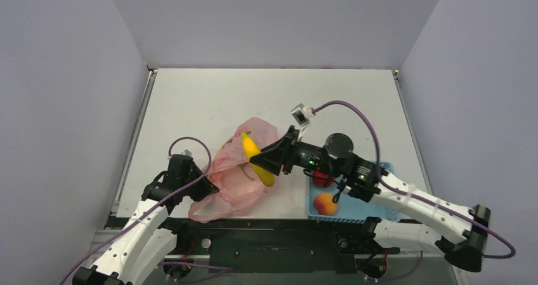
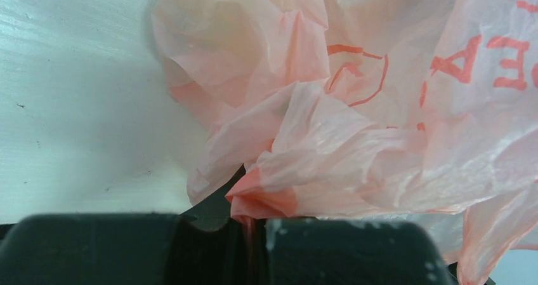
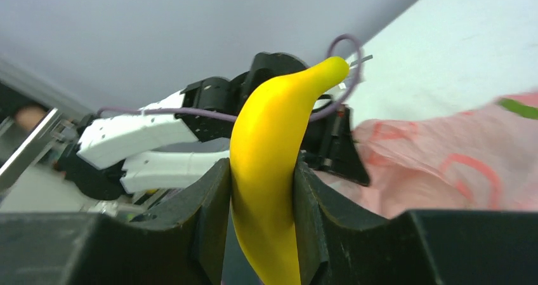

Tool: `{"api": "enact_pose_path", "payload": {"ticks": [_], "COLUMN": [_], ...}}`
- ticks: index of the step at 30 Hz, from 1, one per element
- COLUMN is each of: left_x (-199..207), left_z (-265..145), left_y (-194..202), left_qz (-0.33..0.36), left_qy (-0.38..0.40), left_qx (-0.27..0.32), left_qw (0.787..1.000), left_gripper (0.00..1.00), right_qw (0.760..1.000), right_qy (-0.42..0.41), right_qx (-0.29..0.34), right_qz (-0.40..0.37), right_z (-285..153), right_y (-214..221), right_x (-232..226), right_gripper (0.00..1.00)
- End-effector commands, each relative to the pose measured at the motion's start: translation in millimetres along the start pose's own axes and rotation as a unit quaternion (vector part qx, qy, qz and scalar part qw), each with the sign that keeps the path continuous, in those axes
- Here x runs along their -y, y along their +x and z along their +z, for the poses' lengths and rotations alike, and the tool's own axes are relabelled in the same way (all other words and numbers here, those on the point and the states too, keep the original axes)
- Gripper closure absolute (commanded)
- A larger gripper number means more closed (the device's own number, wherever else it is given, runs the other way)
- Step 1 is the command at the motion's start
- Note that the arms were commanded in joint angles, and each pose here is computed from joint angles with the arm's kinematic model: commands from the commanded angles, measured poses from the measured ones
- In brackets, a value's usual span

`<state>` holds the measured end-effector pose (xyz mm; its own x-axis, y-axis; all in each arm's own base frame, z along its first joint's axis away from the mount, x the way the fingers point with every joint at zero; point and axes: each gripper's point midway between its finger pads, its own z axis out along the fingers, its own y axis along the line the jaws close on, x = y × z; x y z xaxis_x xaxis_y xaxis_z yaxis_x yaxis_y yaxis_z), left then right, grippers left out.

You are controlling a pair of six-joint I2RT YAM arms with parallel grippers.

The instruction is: Take the fake fruits out of the plastic bag

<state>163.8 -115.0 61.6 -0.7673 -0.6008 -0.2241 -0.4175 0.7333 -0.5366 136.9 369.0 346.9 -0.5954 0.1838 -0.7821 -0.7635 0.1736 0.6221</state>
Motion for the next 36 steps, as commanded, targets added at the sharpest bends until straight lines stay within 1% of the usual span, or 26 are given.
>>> {"api": "enact_pose_path", "payload": {"ticks": [1, 2, 3, 4, 5, 6, 7, 8, 9, 10, 11, 12, 15, 16, 18, 20, 22, 26, 29, 33, 34, 35, 36], "left_x": [14, 15, 15, 16, 16, 16, 17, 17, 18, 17, 17, 17, 16, 16, 17, 17, 17, 19, 20, 22, 23, 23, 23], "left_z": [-4, -4, -4, -4, -4, -3, -3, -3, -3, -3, -3, -3, -4, -5, -7, -10, -12, -13, -15, -16, -16, -15, -14], "left_y": [-9, -9, -9, -10, -10, -10, -10, -10, -10, -10, -9, -9, -10, -9, -9, -10, -11, -10, -11, -13, -13, -12, -12], "left_qz": [0.010, 0.010, 0.011, 0.011, 0.011, 0.011, 0.010, 0.010, 0.010, 0.010, 0.010, 0.010, 0.010, 0.010, 0.010, 0.010, 0.008, 0.007, 0.008, 0.007, 0.006, 0.005, 0.004], "left_qy": [0.024, 0.026, 0.026, 0.027, 0.027, 0.028, 0.030, 0.030, 0.032, 0.031, 0.031, 0.031, 0.030, 0.030, 0.031, 0.032, 0.033, 0.035, 0.034, 0.039, 0.040, 0.040, 0.040], "left_qx": [0.016, 0.016, 0.015, 0.016, 0.016, 0.017, 0.017, 0.017, 0.017, 0.016, 0.015, 0.016, 0.018, 0.018, 0.018, 0.021, 0.025, 0.023, 0.024, 0.030, 0.029, 0.025, 0.023], "left_qw": [1.000, 0.999, 0.999, 0.999, 0.999, 0.999, 0.999, 0.999, 0.999, 0.999, 0.999, 0.999, 0.999, 0.999, 0.999, 0.999, 0.999, 0.999, 0.999, 0.999, 0.999, 0.999, 0.999], "left_gripper": [1.00, 1.00, 1.00, 1.00, 1.00, 1.00, 1.00, 1.00, 1.00, 1.00, 1.00, 1.00, 1.00, 1.00, 1.00, 1.00, 1.00, 1.00, 1.00, 1.00, 1.00, 1.00, 1.00], "right_qw": [0.980, 0.970, 0.956, 0.930, 0.914, 0.886, 0.866, 0.833, 0.809, 0.775, 0.749, 0.720, 0.665, 0.642, 0.612, 0.594, 0.593, 0.610, 0.615, 0.611, 0.617, 0.622, 0.631], "right_qy": [0.193, 0.240, 0.285, 0.359, 0.400, 0.454, 0.494, 0.541, 0.580, 0.621, 0.655, 0.685, 0.743, 0.764, 0.790, 0.803, 0.803, 0.787, 0.778, 0.777, 0.771, 0.767, 0.758], "right_qx": [0.031, 0.016, 0.058, 0.060, 0.055, 0.081, 0.076, 0.109, 0.093, 0.114, 0.095, 0.108, 0.074, 0.061, 0.036, 0.016, 0.014, 0.039, 0.039, 0.060, 0.066, 0.059, 0.063], "right_qz": [-0.041, -0.039, -0.043, -0.044, -0.038, -0.042, -0.033, -0.028, -0.030, -0.025, -0.028, -0.018, -0.010, 0.000, 0.028, 0.051, 0.060, 0.084, 0.124, 0.140, 0.142, 0.147, 0.149], "right_z": [-78, -96, -119, -145, -171, -193, -216, -239, -259, -277, -295, -306, -326, -331, -339, -343, -340, -327, -326, -330, -326, -323, -316], "right_y": [-6, 6, -9, -4, 4, -2, 6, 0, 10, 7, 17, 17, 29, 33, 46, 60, 66, 72, 97, 117, 120, 124, 124], "right_x": [54, 72, 80, 104, 113, 127, 136, 146, 155, 164, 170, 177, 191, 198, 210, 220, 229, 243, 254, 275, 281, 285, 290], "right_gripper": [1.00, 1.00, 1.00, 1.00, 1.00, 1.00, 1.00, 1.00, 1.00, 1.00, 1.00, 1.00, 1.00, 1.00, 1.00, 1.00, 1.00, 1.00, 1.00, 1.00, 0.99, 0.98, 0.96]}}
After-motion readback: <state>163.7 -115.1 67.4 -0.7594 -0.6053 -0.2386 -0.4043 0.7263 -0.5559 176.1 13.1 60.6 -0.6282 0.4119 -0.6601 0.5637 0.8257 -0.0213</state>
